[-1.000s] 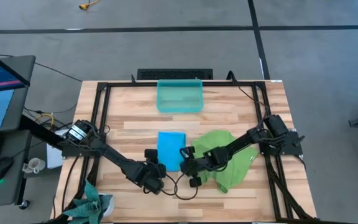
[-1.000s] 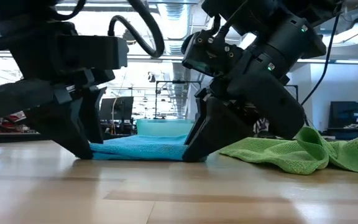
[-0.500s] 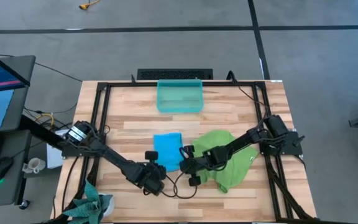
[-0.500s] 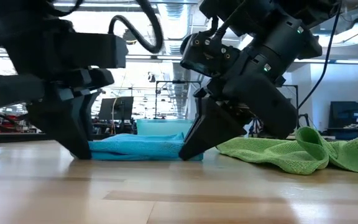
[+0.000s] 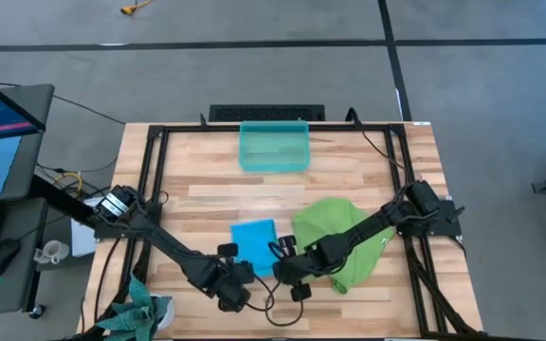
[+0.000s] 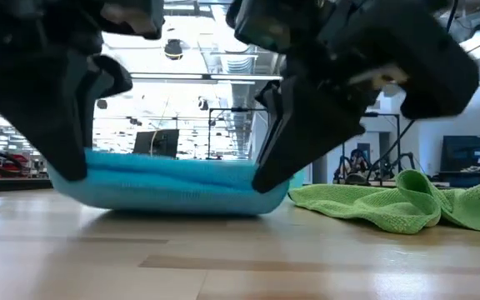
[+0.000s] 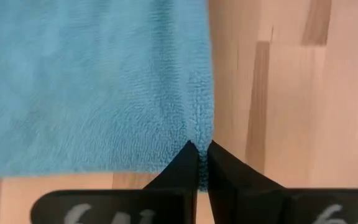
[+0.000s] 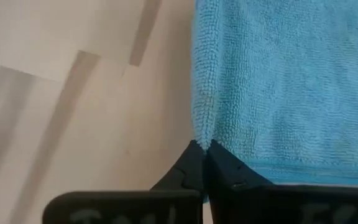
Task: Roll microfiber towels into tight, uniform cylinder then place into a basket
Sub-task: Roll the blue microfiber cloth
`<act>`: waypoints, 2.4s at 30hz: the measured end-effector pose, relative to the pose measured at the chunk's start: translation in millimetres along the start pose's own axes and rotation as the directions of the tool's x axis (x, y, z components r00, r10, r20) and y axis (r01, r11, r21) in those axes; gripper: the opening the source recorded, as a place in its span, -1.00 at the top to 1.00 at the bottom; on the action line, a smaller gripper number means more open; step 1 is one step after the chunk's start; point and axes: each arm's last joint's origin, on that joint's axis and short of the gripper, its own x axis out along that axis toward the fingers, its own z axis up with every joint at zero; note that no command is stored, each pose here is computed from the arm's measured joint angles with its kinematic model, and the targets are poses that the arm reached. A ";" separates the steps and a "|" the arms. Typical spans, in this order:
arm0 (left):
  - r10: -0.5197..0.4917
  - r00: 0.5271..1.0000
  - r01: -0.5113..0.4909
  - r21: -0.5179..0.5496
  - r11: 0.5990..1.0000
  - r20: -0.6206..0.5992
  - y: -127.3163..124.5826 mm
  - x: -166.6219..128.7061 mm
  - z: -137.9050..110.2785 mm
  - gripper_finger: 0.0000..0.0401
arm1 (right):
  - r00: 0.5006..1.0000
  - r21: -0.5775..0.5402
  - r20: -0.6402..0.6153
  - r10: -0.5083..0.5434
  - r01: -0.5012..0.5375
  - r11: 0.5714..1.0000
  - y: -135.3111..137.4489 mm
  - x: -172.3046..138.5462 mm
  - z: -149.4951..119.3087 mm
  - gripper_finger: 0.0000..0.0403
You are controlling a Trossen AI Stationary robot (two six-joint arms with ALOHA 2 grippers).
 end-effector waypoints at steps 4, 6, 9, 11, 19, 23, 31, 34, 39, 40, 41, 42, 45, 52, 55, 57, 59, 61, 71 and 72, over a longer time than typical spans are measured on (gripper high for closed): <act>0.002 1.000 -0.002 -0.046 0.999 -0.001 -6.0 -13.8 4.4 0.97 | 1.000 0.045 -0.028 0.006 -0.004 0.999 4.0 -7.7 7.8 0.94; -0.013 1.000 0.014 -0.067 0.998 0.007 -10.1 -20.4 6.7 0.96 | 0.999 0.062 -0.039 0.017 -0.014 0.998 8.6 -12.6 12.3 0.95; -0.055 0.998 0.057 -0.092 0.994 0.019 -17.0 -28.5 9.7 0.96 | 0.998 0.070 -0.051 0.030 -0.027 0.997 17.9 -21.3 18.9 0.93; -0.067 0.998 0.069 -0.107 0.992 0.022 -19.0 -31.1 9.9 0.96 | 0.998 0.055 -0.046 0.036 -0.034 0.998 23.1 -25.3 22.4 0.91; 0.075 0.997 -0.076 -0.178 0.981 -0.014 -5.3 -29.8 6.4 0.96 | 0.999 0.059 -0.035 -0.021 0.023 0.998 -3.4 -20.9 27.5 0.95; 0.147 0.988 -0.153 -0.205 0.967 -0.043 5.4 -28.1 6.6 0.96 | 0.998 0.112 -0.041 -0.046 0.051 0.992 -27.1 -17.0 28.1 0.92; 0.167 0.980 -0.188 -0.234 0.954 -0.106 22.5 -7.8 1.3 0.96 | 0.999 0.182 -0.046 -0.007 0.015 0.983 -38.7 -14.1 26.4 0.96; 0.174 0.978 -0.197 -0.246 0.949 -0.114 28.0 -4.0 2.4 0.96 | 0.999 0.209 -0.048 0.011 -0.001 0.978 -37.9 -14.2 26.1 0.94; 0.182 0.975 -0.210 -0.257 0.943 -0.128 40.1 1.9 8.3 0.96 | 0.998 0.229 -0.063 0.002 0.012 0.973 -43.1 -10.2 20.2 0.96; 0.181 0.975 -0.209 -0.256 0.944 -0.130 41.7 2.4 9.5 0.96 | 0.998 0.238 -0.065 0.000 0.016 0.971 -44.6 -7.8 16.9 0.97; 0.180 0.975 -0.209 -0.257 0.944 -0.131 43.4 3.0 10.8 0.96 | 0.998 0.252 -0.068 -0.002 0.019 0.967 -45.7 -5.8 13.9 0.97; 0.180 0.975 -0.209 -0.256 0.944 -0.132 45.0 3.5 11.9 0.96 | 0.997 0.265 -0.072 -0.006 0.025 0.964 -47.2 -3.9 11.1 0.97; 0.189 0.974 -0.216 -0.256 0.942 -0.128 48.7 4.6 14.4 0.96 | 0.996 0.278 -0.084 -0.027 0.050 0.959 -52.9 -0.8 5.9 0.95; 0.189 0.976 -0.211 -0.246 0.946 -0.113 50.3 5.6 17.0 0.96 | 0.992 0.312 -0.094 -0.085 0.110 0.944 -63.9 5.3 -4.0 0.97; 0.183 0.979 -0.199 -0.226 0.954 -0.092 49.4 6.1 18.8 0.96 | 0.993 0.329 -0.097 -0.070 0.099 0.939 -67.7 9.5 -11.2 0.96; 0.188 0.979 -0.200 -0.219 0.955 -0.074 48.9 6.4 19.9 0.96 | 0.993 0.350 -0.101 -0.069 0.100 0.931 -68.4 10.0 -12.4 0.94; 0.199 0.978 -0.208 -0.218 0.954 -0.063 49.0 6.3 20.2 0.96 | 0.992 0.351 -0.102 -0.070 0.102 0.931 -68.5 10.0 -12.6 0.93; 0.204 0.977 -0.212 -0.208 0.955 -0.060 49.2 6.3 20.3 0.92 | 0.992 0.352 -0.102 -0.071 0.103 0.930 -68.8 10.0 -12.7 0.95; 0.199 0.978 -0.207 -0.124 0.971 -0.068 48.8 6.2 19.4 0.41 | 0.991 0.352 -0.114 -0.072 0.108 0.930 -69.8 10.2 -14.3 0.93; 0.194 0.978 -0.201 -0.113 0.973 -0.074 48.6 6.4 19.1 0.36 | 0.991 0.352 -0.114 -0.072 0.108 0.930 -69.8 10.2 -14.3 0.93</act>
